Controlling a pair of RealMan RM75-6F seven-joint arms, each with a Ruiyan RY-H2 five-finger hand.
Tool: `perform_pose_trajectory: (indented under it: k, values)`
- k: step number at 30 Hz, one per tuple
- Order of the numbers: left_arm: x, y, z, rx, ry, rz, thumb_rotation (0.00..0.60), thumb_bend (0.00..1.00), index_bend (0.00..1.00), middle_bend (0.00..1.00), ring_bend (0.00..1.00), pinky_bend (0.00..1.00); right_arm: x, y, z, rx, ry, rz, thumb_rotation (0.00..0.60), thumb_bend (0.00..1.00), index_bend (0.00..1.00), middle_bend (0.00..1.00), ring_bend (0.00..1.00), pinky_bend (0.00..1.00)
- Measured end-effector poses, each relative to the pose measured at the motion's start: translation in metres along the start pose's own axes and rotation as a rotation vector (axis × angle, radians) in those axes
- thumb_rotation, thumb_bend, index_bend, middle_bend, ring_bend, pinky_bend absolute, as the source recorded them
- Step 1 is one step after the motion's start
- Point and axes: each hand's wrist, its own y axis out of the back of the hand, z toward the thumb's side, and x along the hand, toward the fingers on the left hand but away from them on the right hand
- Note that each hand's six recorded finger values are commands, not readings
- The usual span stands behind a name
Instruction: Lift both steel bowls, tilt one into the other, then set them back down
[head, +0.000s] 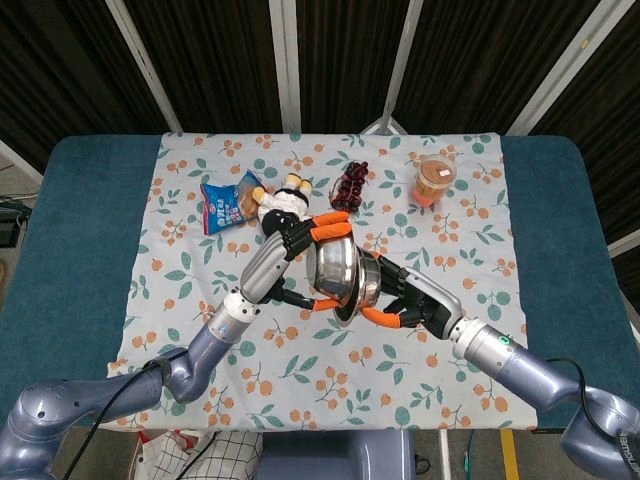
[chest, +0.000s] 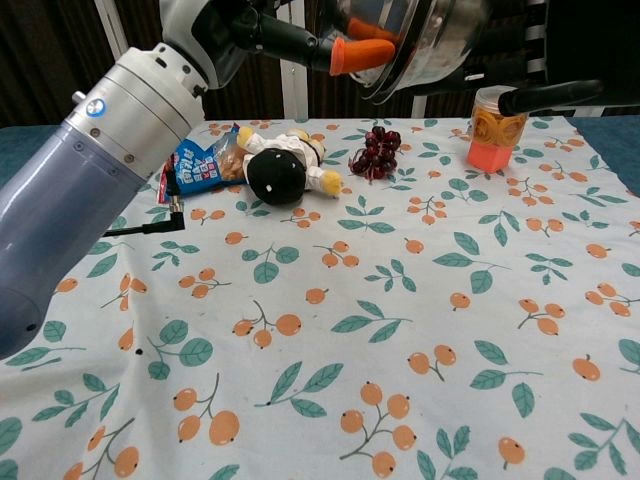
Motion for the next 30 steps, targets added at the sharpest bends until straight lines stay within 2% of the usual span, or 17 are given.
perform_pose_trajectory:
  k: [8,16,25,30]
  values:
    - [0.003,-0.006,0.003,-0.01,-0.01,-0.009,0.6,0.38,0.48,0.6,0.48,0.67,0.002,-0.009,-0.004,0.011,-0.012,0.011,0.6,0.38,1.0,0.98,0.98,1.0]
    - [0.0,-0.002,0.007,-0.002,-0.029,-0.008,0.6,0.38,0.48,0.6,0.48,0.67,0.004,0.0,-0.002,0.007,-0.002,-0.015,0.6,0.38,1.0,0.98,0.98,1.0]
    - [-0.01,0.019,0.012,0.044,-0.051,-0.014,0.6,0.38,0.48,0.6,0.48,0.67,0.011,0.038,0.003,0.013,0.015,-0.11,0.6,0.38,1.0,0.98,0.98,1.0]
    - [-0.021,0.027,0.016,0.031,-0.036,-0.046,0.6,0.39,0.48,0.6,0.48,0.67,0.015,0.061,0.003,0.126,0.023,-0.17,0.6,0.38,1.0,0.98,0.98,1.0]
